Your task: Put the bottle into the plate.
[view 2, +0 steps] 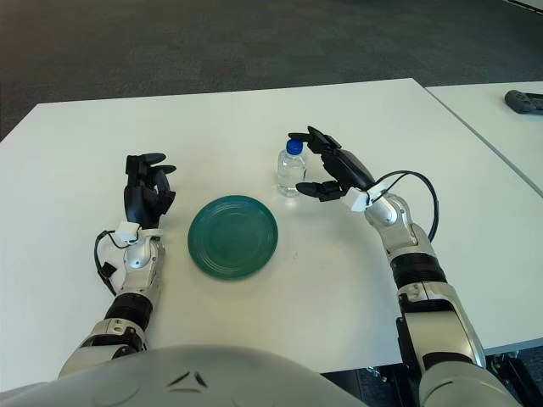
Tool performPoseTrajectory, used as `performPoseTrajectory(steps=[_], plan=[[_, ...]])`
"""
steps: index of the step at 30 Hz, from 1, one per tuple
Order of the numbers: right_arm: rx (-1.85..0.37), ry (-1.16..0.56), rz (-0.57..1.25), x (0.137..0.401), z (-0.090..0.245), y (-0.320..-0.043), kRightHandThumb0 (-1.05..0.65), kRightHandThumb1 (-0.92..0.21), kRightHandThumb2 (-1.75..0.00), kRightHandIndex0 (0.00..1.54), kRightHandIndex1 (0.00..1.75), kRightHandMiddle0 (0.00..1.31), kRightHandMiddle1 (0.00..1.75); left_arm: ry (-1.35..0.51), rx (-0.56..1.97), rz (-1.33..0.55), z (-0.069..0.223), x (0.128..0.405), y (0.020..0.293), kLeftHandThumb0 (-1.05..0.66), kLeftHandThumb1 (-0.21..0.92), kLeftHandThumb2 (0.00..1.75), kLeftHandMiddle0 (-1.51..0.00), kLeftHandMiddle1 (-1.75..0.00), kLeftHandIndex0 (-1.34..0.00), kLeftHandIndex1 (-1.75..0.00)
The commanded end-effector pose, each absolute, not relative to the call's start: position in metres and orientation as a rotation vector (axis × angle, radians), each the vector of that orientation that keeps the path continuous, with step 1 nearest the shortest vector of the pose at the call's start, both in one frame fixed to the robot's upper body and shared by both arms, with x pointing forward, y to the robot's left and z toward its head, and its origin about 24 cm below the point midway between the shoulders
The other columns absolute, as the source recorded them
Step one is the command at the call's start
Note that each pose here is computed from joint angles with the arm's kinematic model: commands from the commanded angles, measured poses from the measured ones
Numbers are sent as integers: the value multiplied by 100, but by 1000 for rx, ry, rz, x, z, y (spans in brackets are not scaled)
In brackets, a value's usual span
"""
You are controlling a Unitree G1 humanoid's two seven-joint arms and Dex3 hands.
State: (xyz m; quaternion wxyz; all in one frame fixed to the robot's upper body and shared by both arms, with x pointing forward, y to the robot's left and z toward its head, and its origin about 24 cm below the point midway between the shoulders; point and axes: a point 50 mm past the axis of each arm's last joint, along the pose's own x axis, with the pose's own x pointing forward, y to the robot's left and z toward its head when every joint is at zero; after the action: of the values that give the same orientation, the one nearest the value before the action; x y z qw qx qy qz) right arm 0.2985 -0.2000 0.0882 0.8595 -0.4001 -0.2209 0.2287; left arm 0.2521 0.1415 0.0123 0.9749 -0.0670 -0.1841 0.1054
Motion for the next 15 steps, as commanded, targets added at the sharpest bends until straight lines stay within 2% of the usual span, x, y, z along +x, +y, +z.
performPoseTrajectory(steps=[1, 8, 12, 15], plan=[[-849, -444, 504, 295, 86, -202, -105, -92, -59, 30, 1, 0, 77, -244, -164, 259, -13, 233, 138, -88, 92, 71, -16, -163, -15, -162], [-846, -459, 508, 288, 88, -204, -105, -92, -63, 28, 0, 0, 73, -242, -163, 264, -13, 233, 138, -88, 92, 70, -16, -165, -15, -163], [-835, -470, 507, 284, 88, -205, -105, -92, -68, 27, 0, 0, 62, -246, -165, 263, -12, 234, 139, -88, 92, 69, -16, -165, -14, -163], [-826, -473, 509, 283, 88, -204, -105, -92, -69, 27, 0, 0, 59, -244, -166, 263, -13, 234, 139, -88, 92, 69, -16, -165, -14, -162]])
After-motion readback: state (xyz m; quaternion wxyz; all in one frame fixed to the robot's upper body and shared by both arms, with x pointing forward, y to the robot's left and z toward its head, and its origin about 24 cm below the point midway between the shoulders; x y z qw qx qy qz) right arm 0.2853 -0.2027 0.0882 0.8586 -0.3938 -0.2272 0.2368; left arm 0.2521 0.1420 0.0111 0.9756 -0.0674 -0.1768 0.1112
